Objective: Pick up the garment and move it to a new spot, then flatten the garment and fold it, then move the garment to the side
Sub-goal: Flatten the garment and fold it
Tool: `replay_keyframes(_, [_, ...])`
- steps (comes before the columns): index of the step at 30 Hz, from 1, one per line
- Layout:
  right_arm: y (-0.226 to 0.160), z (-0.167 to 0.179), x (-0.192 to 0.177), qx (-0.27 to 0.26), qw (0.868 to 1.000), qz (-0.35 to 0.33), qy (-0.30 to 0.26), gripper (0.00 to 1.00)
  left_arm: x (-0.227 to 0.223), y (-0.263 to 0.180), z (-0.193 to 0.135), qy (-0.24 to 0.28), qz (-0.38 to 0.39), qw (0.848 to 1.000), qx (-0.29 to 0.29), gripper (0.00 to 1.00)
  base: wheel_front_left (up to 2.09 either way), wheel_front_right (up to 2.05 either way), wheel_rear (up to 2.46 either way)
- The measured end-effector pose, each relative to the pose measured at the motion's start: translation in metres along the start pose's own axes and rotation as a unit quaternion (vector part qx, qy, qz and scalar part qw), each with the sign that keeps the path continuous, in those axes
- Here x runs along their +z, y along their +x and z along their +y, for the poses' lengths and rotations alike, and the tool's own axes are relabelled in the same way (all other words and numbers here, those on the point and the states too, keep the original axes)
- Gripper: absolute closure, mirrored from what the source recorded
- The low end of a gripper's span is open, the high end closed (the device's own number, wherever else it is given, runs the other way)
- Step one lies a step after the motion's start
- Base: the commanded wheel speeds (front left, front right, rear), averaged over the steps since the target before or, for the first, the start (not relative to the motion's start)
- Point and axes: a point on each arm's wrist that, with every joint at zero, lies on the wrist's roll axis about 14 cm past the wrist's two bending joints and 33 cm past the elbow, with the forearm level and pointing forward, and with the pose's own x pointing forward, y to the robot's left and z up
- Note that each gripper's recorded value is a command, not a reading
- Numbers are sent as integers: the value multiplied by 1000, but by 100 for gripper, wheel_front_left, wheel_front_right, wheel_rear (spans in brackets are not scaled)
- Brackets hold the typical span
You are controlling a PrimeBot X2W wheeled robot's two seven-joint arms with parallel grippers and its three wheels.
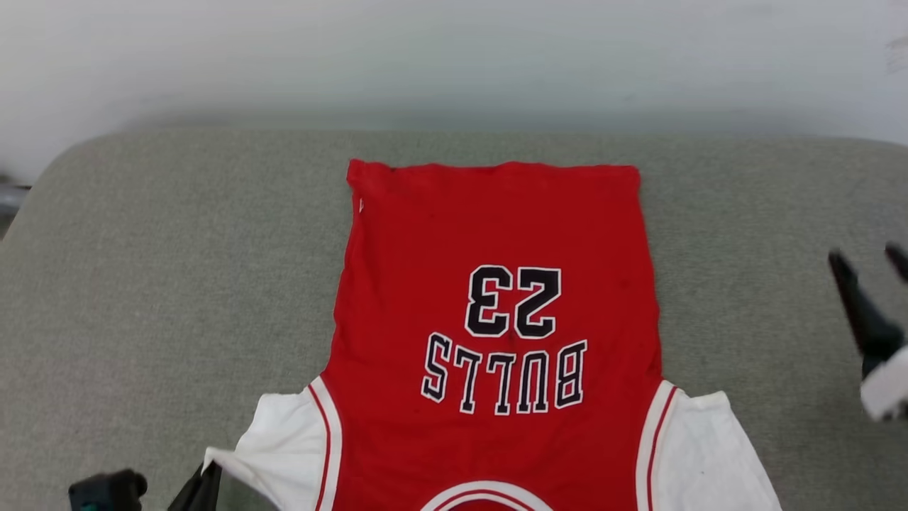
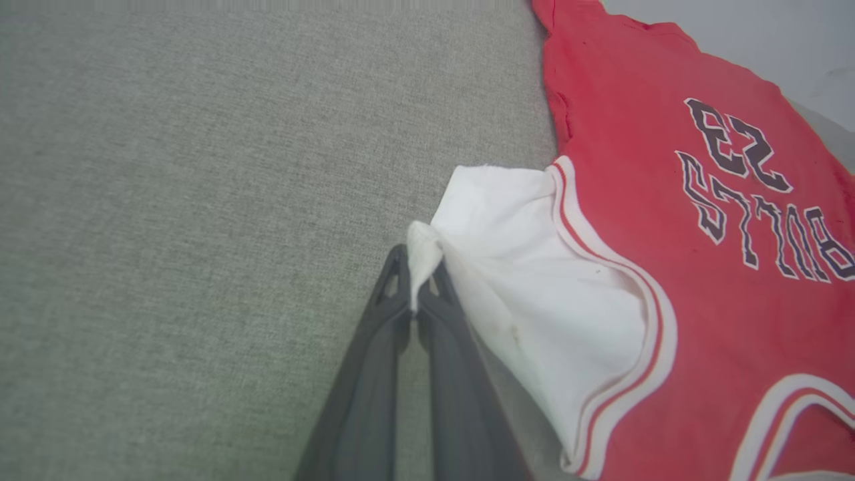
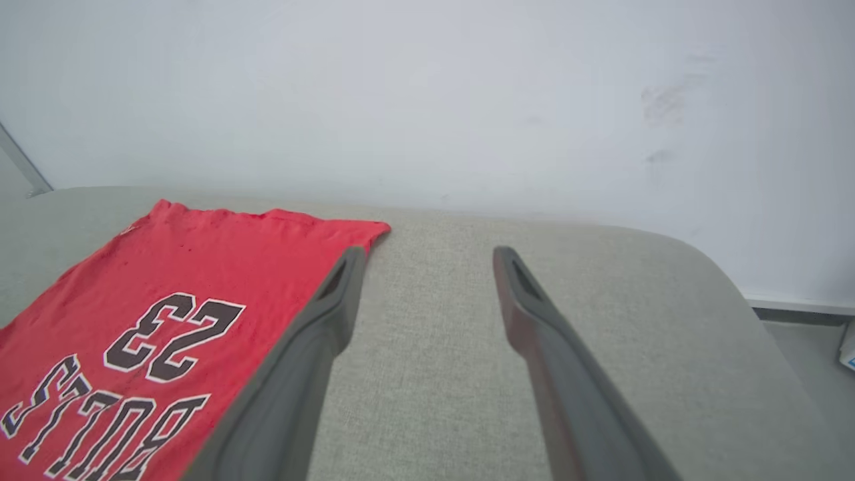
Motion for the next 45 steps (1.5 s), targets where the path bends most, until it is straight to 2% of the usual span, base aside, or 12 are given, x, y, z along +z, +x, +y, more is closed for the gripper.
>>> replay_keyframes(4, [45,20,46,28,999,-33,-18,0,9,10,-6,2,-12,1000,-7,100,0,0,0])
replay_keyframes(7, [81,32,62,44,998,-15,-43,0,14,18,-10,2,-21,1000,-11,100,0,0,0])
replay_keyframes(10, [119,40,56,54,996,44,-54,0,16,27,-11,0,-25,1000,-10,100,0,0,0])
replay_keyframes(13, [151,48,34,62,988,127,-62,0,18,34,-7,-2,-28,1000,-3,100,0,0,0])
replay_keyframes(16, [176,55,2,66,969,227,-65,0,15,41,-3,-3,-25,1000,4,100,0,0,0])
replay_keyframes(21, [201,65,-47,71,924,364,-88,0,7,49,4,-7,-17,1000,16,100,0,0,0])
replay_keyframes(28, [229,79,-99,71,882,450,-117,0,-3,63,12,-5,-6,1000,28,100,0,0,0])
replay_keyframes(34, [235,84,-154,75,849,508,-122,0,-8,72,18,3,-2,999,33,100,0,0,0])
replay_keyframes(39, [235,84,-174,79,838,525,-124,0,-12,78,20,5,-1,999,36,100,0,0,0])
replay_keyframes(40, [236,84,-175,79,838,525,-124,42,-12,79,19,4,-2,999,34,100,0,0,0])
replay_keyframes(41, [236,84,-174,80,840,522,-124,100,-12,79,20,5,-2,999,34,100,0,0,0])
replay_keyframes(45, [238,85,-168,85,850,504,-130,100,-11,81,19,6,-5,999,31,100,0,0,0])
